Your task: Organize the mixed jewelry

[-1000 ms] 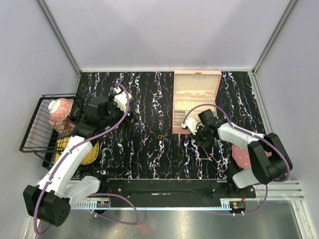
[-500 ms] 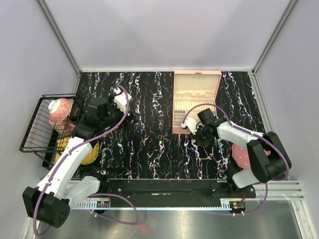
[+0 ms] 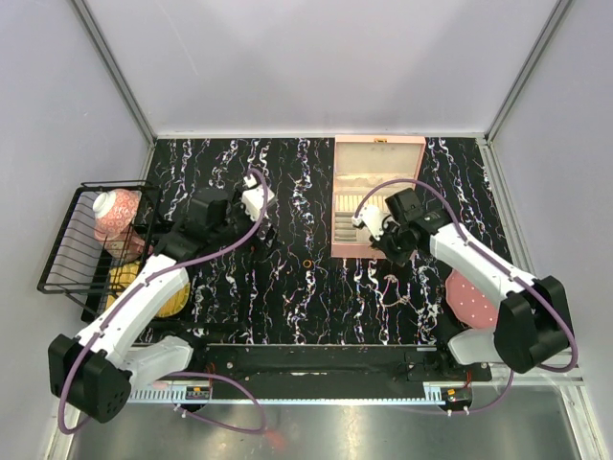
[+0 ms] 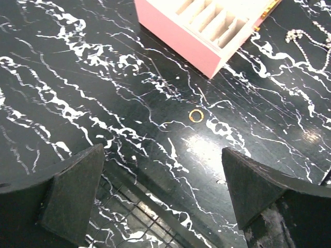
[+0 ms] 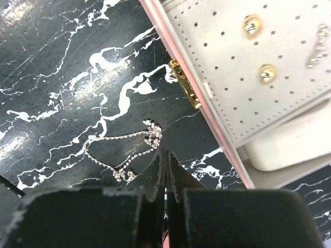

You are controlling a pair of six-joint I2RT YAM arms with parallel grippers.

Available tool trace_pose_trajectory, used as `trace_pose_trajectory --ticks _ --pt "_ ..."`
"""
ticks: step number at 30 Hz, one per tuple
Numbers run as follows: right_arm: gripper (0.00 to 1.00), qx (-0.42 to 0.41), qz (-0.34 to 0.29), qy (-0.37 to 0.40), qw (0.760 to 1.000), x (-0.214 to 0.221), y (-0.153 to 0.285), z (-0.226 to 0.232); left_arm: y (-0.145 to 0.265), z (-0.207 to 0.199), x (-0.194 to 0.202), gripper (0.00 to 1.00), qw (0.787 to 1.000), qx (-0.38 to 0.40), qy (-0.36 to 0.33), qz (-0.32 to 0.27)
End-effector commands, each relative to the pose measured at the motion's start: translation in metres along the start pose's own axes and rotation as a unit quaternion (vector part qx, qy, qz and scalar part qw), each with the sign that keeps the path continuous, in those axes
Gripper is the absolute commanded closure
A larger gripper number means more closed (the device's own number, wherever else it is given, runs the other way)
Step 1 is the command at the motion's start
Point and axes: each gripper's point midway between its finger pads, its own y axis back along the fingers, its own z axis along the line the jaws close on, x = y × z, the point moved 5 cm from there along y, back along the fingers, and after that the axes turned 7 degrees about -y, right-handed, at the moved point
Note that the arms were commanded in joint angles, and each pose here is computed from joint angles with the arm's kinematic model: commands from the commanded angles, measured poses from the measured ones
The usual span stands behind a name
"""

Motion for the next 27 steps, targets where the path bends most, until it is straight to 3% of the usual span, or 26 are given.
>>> trace_pose_trajectory --ticks 1,5,12,18,27 --pt "1.0 0.013 -0.022 -0.005 1.0 -0.016 0.029 0.001 -0.01 -0.009 -0.036 0.01 0.998 0.036 -0.016 -0.055" --pt "1.0 0.017 -0.011 -0.002 1.0 -0.017 0.036 -0.001 -0.021 -0.018 -0.046 0.01 0.996 0.06 -0.019 -0.058" --pt "0.73 0.009 0.023 0.01 1.0 0.012 0.013 0.005 -0.028 -0.02 -0.044 0.01 0.996 0.056 -0.019 -0.063" --pt "0.68 -0.008 0.037 0.016 0.999 0.026 -0.006 0.011 -0.028 -0.021 -0.041 0.01 0.997 0.053 -0.02 -0.06" --pt "0.52 0.0 0.063 0.027 0.998 0.04 -0.037 0.007 -0.028 -0.019 -0.036 0.01 0.997 0.044 -0.023 -0.054"
